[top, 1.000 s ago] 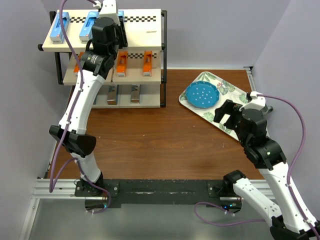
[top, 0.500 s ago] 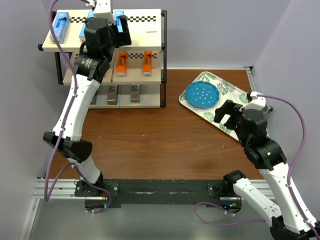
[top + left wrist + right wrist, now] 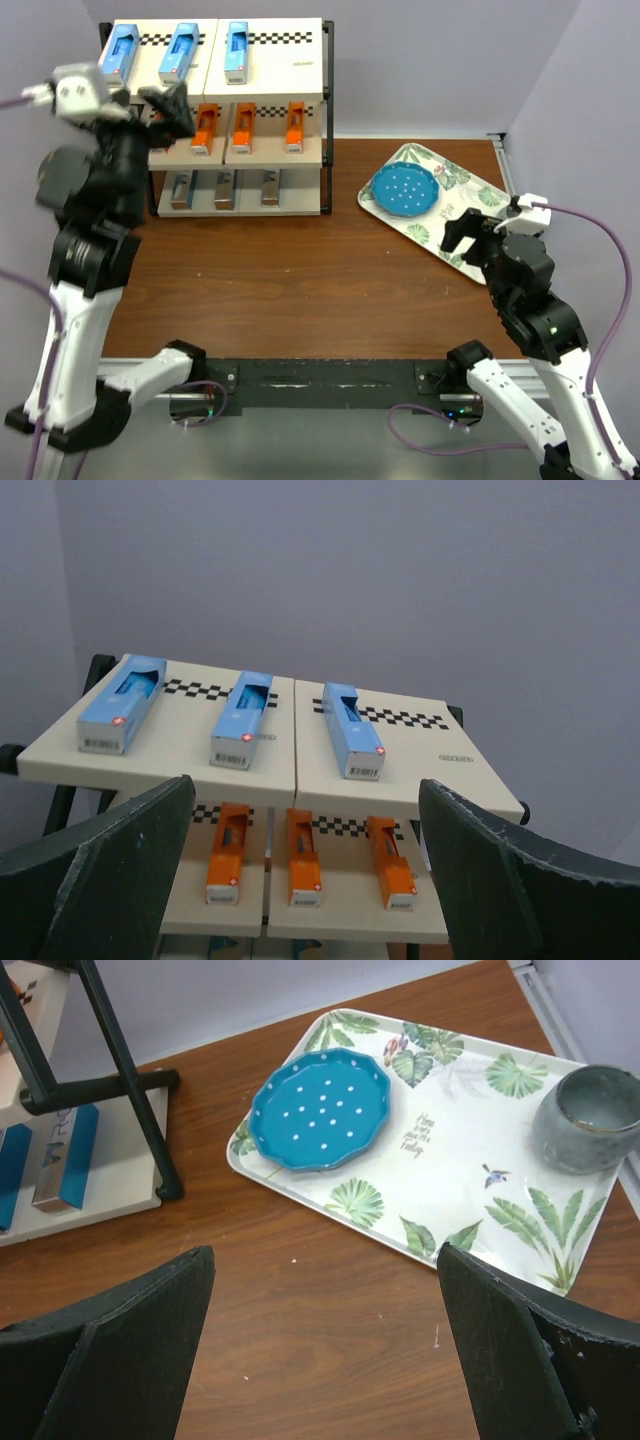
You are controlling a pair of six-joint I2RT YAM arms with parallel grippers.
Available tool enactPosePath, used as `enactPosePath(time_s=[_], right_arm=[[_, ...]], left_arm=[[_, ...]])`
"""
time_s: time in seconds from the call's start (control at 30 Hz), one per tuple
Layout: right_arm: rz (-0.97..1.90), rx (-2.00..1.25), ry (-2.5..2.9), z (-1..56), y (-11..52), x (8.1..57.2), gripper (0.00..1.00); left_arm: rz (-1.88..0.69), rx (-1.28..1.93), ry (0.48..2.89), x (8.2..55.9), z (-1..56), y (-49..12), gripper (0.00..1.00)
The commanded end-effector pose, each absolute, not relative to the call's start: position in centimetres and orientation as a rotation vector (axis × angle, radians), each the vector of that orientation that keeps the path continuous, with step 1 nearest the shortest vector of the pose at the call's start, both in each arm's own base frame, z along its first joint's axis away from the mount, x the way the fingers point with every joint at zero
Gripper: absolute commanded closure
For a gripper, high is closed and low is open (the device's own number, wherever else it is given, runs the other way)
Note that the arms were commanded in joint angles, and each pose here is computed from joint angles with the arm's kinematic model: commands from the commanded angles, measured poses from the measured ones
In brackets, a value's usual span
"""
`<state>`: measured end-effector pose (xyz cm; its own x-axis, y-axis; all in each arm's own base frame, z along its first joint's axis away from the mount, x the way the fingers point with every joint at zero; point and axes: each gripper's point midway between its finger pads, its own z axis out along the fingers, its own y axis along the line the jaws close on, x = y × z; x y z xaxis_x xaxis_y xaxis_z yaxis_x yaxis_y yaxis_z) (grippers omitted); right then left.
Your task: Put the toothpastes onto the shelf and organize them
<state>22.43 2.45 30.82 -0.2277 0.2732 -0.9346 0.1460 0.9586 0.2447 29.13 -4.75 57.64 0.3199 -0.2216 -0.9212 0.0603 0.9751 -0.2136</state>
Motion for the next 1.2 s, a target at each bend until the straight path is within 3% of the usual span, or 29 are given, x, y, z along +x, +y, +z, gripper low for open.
enactPosePath(time_s=[0.0, 0.13, 0.4, 0.77, 1.17], right_arm=[[0.068, 0.326, 1.723, 33.3, 0.7, 21.4, 0.02], [0.076, 0.340, 1.712, 33.1, 0.4, 20.8, 0.02], [0.093, 0.336, 1.693, 32.1, 0.0, 19.3, 0.02], [0.059, 0.356, 1.695, 29.4, -0.9, 18.5, 0.02], [0.108, 0.367, 1.661, 29.3, 0.5, 20.4, 0.02]], left_arm=[[-0.116, -0.162, 1.201, 25.8, 54.5, -2.4, 0.00], [-0.109, -0.229, 1.172, 20.3, 51.8, 0.4, 0.00], [-0.029, -0.372, 1.219, 14.4, 44.9, 4.8, 0.00], [0.018, -0.493, 1.231, 11.7, 38.8, 7.4, 0.00], [0.048, -0.562, 1.255, 9.8, 38.2, 8.9, 0.00]])
